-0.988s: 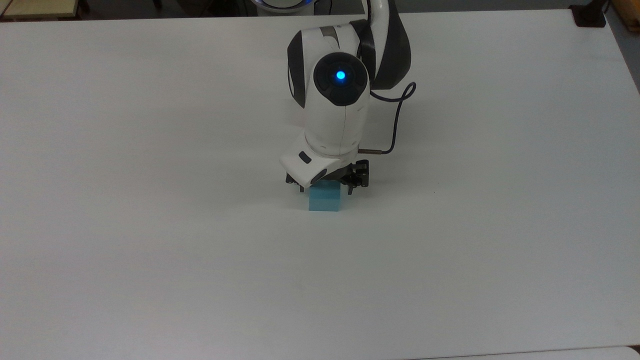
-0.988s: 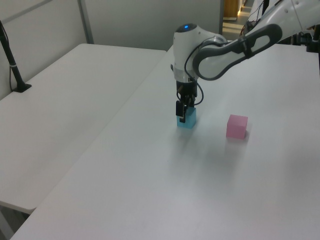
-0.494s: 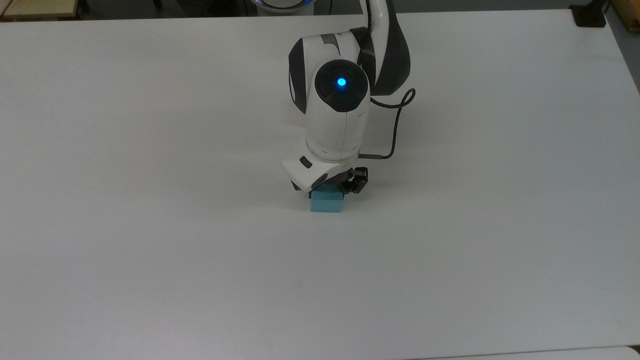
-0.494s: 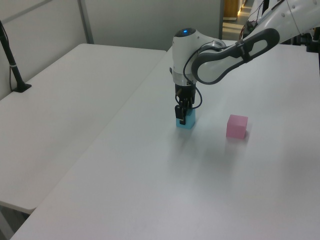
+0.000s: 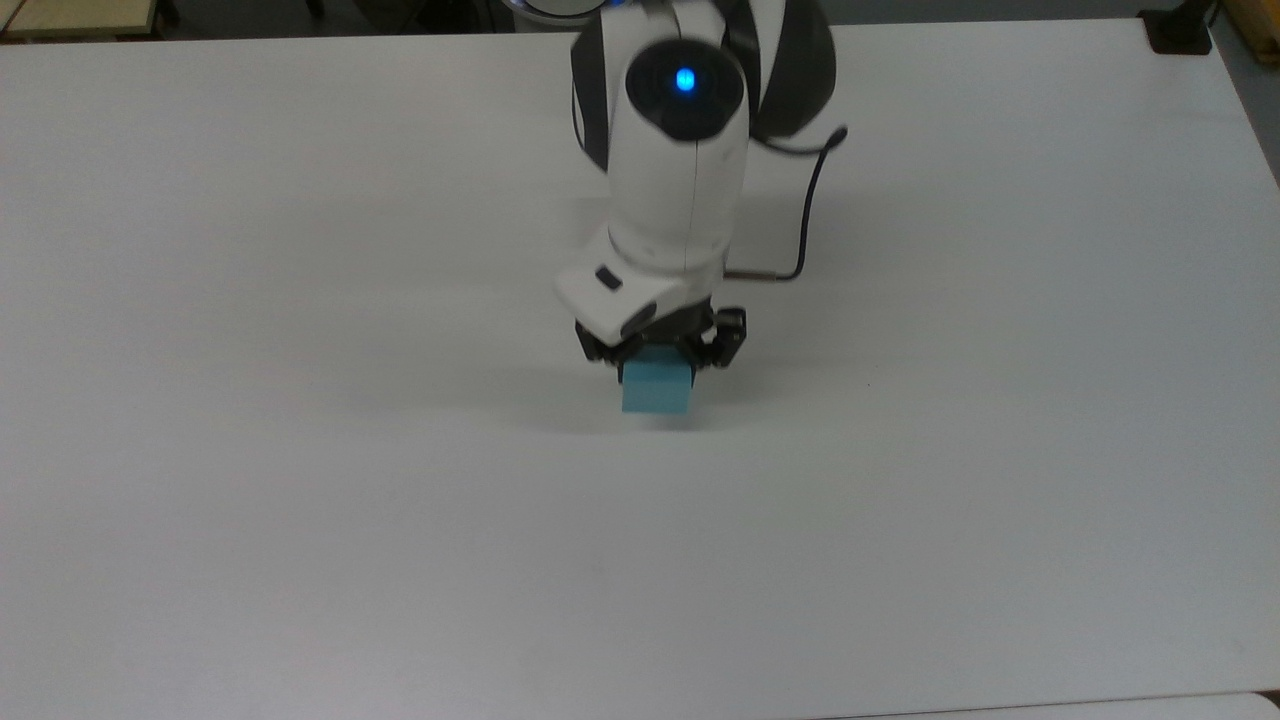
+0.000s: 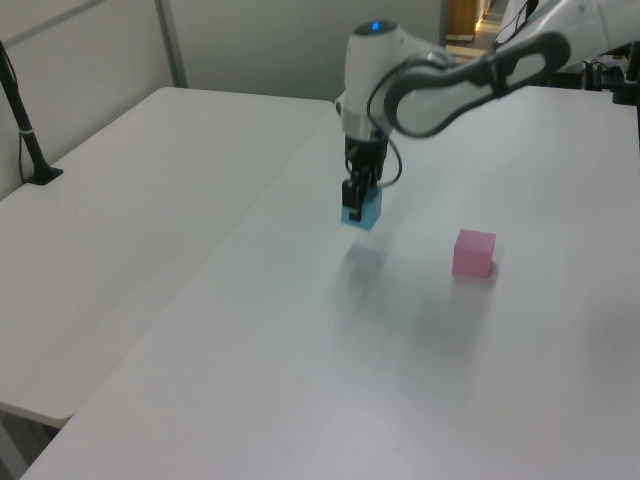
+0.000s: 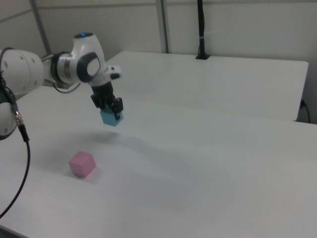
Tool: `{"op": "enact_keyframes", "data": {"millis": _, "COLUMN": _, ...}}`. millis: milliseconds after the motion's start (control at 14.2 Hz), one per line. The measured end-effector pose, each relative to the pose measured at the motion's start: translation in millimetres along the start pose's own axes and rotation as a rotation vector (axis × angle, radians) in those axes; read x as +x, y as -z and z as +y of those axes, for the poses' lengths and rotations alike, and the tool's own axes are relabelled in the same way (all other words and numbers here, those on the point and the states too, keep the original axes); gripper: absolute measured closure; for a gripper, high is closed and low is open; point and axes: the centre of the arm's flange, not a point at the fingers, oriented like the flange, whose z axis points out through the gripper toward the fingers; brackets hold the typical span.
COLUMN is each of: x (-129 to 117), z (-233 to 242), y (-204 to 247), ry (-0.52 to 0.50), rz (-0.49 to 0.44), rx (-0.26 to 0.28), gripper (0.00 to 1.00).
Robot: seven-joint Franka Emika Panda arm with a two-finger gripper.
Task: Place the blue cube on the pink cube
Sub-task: 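Lift the light-blue cube and carry it toward the pink cube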
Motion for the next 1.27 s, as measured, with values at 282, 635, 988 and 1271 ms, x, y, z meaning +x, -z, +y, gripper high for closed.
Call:
{"op": "enact_keyframes", "data": {"millis": 282, "x": -21, "z": 20, "y": 115, "ry": -0.022, "rz": 0.018, "rx": -0.003, "gripper": 0.4}}
{"op": "enact_keyframes", "data": {"millis": 635, "x": -39, "z": 29, "y": 180, "ry": -0.031, "rz": 0.007, "rx": -0.006, "gripper": 0.4}}
{"op": "enact_keyframes", "data": {"millis": 988, "x": -42, "z": 31, "y": 188, "ry": -0.033, "rz": 0.016, "rx": -0.004, "gripper": 0.4}}
{"op": "enact_keyframes", "data": {"millis": 1271, "x": -76, "z": 31, "y": 211, "ry": -0.02, "rz": 0.007, "rx": 0.003, "gripper": 0.4}}
